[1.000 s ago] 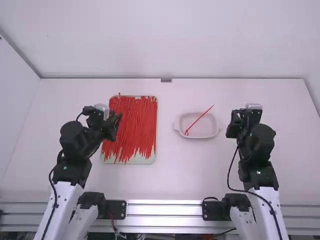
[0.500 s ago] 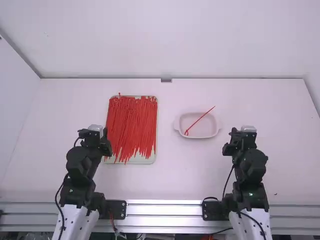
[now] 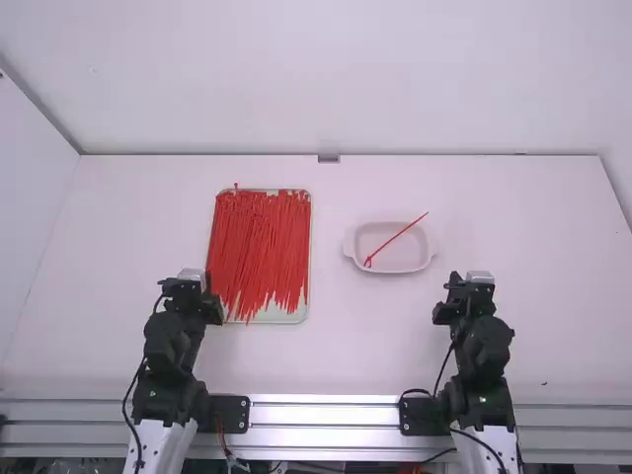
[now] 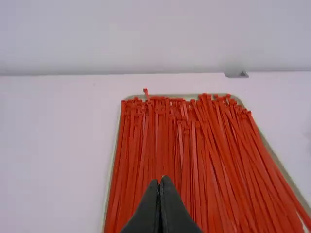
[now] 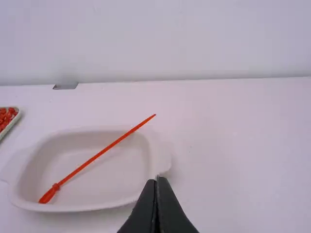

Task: Fasten the cable tie

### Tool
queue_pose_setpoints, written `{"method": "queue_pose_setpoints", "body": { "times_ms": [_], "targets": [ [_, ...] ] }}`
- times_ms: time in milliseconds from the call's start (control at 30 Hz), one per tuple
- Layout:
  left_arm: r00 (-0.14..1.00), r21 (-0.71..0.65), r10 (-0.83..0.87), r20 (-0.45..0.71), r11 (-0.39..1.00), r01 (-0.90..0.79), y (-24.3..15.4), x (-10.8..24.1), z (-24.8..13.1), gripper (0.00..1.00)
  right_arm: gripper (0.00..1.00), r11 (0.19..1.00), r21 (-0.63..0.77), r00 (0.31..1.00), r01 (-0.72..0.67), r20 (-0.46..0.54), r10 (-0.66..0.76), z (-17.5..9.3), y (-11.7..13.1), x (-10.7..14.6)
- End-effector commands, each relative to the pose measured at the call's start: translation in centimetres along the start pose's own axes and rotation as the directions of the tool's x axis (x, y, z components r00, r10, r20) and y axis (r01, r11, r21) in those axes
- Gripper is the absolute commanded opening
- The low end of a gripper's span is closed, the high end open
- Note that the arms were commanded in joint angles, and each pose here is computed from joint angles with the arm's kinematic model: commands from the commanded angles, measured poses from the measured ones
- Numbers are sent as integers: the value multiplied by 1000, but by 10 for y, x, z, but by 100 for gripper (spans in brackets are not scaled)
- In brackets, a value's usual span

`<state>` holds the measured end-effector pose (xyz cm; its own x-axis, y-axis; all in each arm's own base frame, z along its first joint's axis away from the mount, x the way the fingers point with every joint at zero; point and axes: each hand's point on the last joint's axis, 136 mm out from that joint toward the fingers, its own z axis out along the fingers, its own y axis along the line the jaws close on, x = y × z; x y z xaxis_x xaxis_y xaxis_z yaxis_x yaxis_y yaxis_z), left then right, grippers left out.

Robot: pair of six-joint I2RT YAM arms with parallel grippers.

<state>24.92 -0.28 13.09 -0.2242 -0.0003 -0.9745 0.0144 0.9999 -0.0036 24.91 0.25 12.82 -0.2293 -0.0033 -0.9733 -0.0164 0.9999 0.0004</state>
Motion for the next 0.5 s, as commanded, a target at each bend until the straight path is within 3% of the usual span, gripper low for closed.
{"method": "queue_pose_setpoints", "body": {
  "times_ms": [0, 467],
  "targets": [
    [1000, -15, 0, 10, 1000, 0, 3, 6, 0, 0, 0, 1000, 0, 1000, -3, 4, 3, 1, 0, 8],
    [993, -15, 2, 121, 1000, 0, 3, -16, -7, 0, 0, 1000, 0, 992, -1, 126, 1, -8, 0, -18]
  ]
}}
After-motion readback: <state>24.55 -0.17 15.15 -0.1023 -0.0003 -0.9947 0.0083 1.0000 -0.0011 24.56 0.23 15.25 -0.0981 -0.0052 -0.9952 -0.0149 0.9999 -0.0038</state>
